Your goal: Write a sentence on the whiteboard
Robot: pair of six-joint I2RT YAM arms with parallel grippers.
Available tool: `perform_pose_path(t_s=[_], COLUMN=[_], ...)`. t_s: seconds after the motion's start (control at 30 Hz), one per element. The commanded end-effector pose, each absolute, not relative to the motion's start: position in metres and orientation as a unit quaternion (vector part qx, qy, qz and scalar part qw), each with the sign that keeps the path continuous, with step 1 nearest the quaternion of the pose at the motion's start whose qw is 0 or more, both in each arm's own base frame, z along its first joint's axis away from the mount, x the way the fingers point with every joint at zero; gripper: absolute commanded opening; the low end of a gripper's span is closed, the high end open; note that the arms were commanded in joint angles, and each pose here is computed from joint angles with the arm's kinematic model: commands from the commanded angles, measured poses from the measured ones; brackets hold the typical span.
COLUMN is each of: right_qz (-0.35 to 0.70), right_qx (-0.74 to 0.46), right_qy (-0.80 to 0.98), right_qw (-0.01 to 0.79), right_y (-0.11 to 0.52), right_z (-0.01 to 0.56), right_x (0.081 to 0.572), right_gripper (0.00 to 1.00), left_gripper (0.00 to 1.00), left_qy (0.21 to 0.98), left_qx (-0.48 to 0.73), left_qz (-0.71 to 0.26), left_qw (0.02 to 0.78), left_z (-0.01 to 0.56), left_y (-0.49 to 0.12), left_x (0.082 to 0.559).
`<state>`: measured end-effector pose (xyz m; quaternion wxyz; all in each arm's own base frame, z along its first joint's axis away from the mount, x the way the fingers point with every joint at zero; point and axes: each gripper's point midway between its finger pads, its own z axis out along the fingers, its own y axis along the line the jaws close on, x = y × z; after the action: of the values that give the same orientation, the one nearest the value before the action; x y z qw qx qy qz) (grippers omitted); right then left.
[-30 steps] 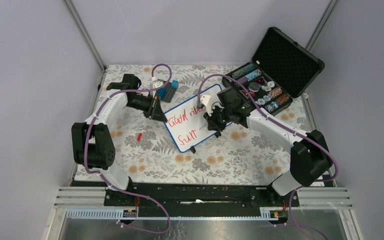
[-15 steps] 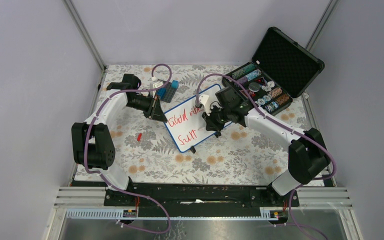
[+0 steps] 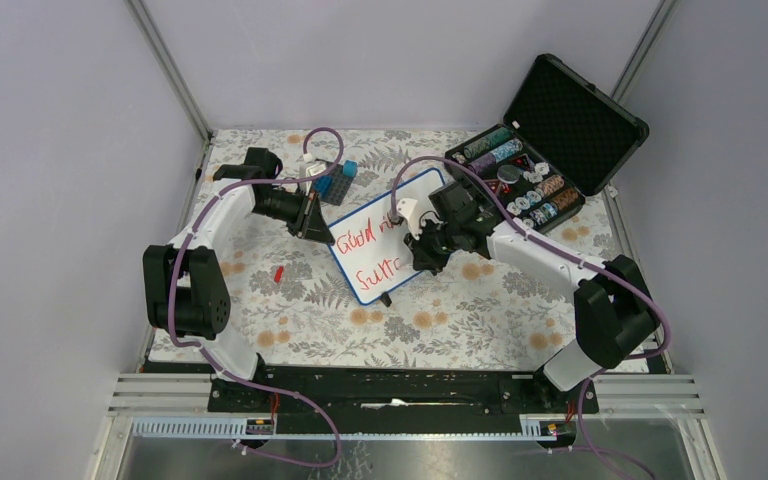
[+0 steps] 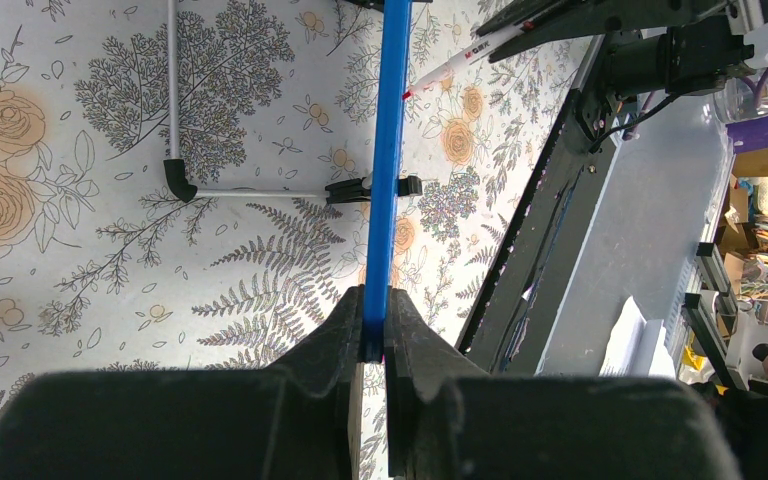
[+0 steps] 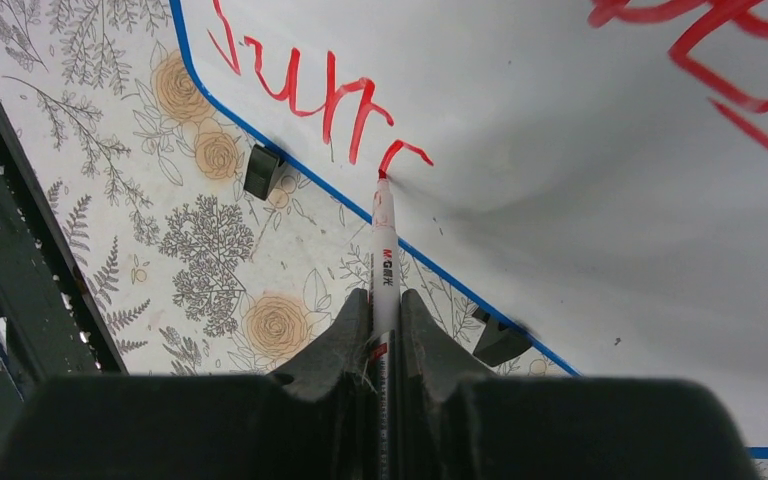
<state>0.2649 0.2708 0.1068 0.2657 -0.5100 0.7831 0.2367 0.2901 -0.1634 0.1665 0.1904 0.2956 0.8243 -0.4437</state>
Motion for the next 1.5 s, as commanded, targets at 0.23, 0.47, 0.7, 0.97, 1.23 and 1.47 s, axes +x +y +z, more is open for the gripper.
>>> perform_pose_path(t_s=[0.23, 0.47, 0.7, 0.97, 1.23, 1.47], right_qz=[0.204, 0.195, 0.223, 0.244, 0.243, 0.216], right_qx=[-0.514, -0.507, -0.501, -0.510, -0.515, -0.508], right_qy=[0.776, 0.775, 0.772, 0.761, 0.762, 0.776], right_qw=[0.303, 0.323, 0.321, 0.318, 0.307, 0.306], right_y=[0.259, 0.257, 0.271, 0.273, 0.256, 0.249], right_z=[0.119, 0.134, 0.140, 0.148, 0.143, 0.131], right_x=[0.278, 0.294, 0.296, 0.283, 0.270, 0.281], right_gripper=[0.00, 0.00, 0.00, 0.00, 0.00, 0.00], left_gripper=[0.00, 0.00, 0.00, 0.00, 0.00, 0.00], left_qy=[0.824, 0.824, 0.824, 0.825, 0.824, 0.824], left_qx=[0.313, 0.315, 0.315, 0.315, 0.315, 0.317], left_qz=[-0.433, -0.431, -0.432, -0.430, -0.432, -0.430], left_qw=[0.187, 0.187, 0.186, 0.186, 0.186, 0.188], left_z=[0.161, 0.161, 0.160, 0.160, 0.161, 0.161], left_y=[-0.169, -0.169, -0.169, -0.169, -0.169, -0.169], left_x=[0.289, 0.290, 0.289, 0.288, 0.288, 0.287])
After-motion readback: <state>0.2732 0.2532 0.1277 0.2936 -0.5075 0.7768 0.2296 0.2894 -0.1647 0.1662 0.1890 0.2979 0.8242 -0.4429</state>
